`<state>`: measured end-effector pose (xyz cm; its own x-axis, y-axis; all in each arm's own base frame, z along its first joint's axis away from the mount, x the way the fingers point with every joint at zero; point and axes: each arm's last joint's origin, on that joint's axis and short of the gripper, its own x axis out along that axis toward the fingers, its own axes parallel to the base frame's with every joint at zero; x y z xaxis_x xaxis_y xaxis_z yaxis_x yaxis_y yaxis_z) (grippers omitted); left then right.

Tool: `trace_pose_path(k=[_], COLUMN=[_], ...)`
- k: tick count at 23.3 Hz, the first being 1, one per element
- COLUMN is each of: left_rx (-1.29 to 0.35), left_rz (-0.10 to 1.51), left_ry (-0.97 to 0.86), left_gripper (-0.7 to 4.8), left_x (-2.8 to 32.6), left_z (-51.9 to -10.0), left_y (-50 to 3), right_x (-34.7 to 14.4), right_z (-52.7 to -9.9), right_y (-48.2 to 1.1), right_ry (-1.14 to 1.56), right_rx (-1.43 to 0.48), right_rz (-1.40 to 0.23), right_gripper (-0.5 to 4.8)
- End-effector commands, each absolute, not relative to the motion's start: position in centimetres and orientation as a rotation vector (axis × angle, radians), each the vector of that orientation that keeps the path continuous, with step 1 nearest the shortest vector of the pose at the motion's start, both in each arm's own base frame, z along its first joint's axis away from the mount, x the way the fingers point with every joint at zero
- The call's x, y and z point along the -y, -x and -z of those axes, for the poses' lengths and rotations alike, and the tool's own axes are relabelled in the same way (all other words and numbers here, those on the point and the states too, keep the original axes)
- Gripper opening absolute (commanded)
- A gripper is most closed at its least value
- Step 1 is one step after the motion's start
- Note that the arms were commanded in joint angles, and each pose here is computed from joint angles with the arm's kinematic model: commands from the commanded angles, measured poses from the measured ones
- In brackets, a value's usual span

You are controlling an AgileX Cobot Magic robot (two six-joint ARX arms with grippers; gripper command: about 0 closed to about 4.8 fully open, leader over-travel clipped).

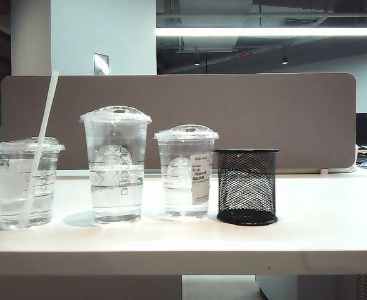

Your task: Pick up the straw and insert it into the small coffee cup.

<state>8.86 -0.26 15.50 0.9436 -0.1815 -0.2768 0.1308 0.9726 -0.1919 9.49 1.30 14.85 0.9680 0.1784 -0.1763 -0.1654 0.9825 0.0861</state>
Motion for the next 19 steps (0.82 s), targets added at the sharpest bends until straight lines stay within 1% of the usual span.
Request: trace_pose_path(k=[1, 7, 19], left_rx=[-0.284, -0.284, -0.284], left_rz=[0.161, 0.161, 0.162], left_ry=[0.174, 0.174, 0.174], left_gripper=[-0.05, -0.05, -0.05], left_x=[0.26, 0.26, 0.27], left_z=[-15.69, -15.69, -15.69], left_y=[-8.89, -8.89, -8.89], right_x=[-0.94, -0.74, -0.78], right_z=[-14.69, -14.59, -14.62], right_y=[-9.57, -9.58, -9.57], right_ry=[-0.078, -0.067, -0.044], right_rx=[-0.180, -0.187, -0.184], right_rz=[-0.141, -0.066, -0.075], right_gripper=[-0.01, -0.01, -0.01])
